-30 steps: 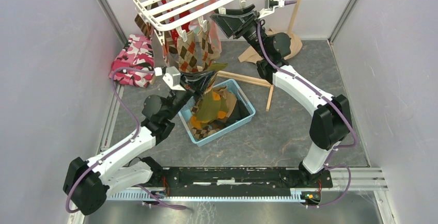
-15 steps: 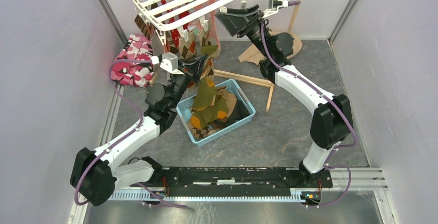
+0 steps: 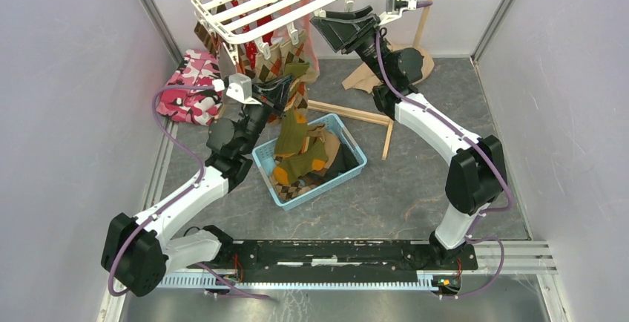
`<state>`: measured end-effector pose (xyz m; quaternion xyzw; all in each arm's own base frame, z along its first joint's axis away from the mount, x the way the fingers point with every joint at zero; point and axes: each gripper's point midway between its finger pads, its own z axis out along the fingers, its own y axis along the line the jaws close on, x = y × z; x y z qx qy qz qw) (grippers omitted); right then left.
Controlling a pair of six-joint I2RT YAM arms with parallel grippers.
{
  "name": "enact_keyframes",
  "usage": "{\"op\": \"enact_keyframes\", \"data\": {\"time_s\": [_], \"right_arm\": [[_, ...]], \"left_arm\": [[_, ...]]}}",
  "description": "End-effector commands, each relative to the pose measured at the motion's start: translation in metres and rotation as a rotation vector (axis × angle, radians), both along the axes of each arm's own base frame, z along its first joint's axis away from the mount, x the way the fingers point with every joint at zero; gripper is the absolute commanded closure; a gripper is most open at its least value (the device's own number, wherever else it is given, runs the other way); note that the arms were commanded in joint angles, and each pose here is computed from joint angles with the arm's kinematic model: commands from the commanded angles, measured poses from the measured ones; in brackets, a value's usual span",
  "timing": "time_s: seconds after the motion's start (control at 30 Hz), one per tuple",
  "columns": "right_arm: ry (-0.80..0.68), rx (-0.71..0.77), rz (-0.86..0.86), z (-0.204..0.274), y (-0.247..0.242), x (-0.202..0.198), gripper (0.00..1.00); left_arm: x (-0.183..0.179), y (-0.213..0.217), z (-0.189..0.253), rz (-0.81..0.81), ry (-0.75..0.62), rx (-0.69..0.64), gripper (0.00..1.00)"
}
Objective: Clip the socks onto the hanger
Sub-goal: Open the clamp at the hanger.
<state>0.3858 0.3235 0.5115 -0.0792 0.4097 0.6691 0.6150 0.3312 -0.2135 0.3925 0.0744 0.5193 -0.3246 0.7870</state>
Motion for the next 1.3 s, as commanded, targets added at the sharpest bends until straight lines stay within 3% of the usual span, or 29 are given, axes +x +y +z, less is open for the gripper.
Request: {"op": "enact_keyframes", "data": {"time_s": [0.0,0.97,1.27], "right_arm": [[-0.073,0.059,0.017,0.029,-0.010,-0.012,0.26],[-0.048,-0.022,-0.015,0.023,-0.004,-0.003,0.32],[-0.046,-0.032,-0.023,0.024,-0.003,0.000,0.41]], "left_arm": [[-0.005,0.011,0.032,0.015,-0.068,-0.071,0.98],[-0.006,0.016,0.033,0.017,-0.064,-0.088,0.98],[-0.006,0.016,0.036,0.015,-0.068,-0.092,0.98]]}}
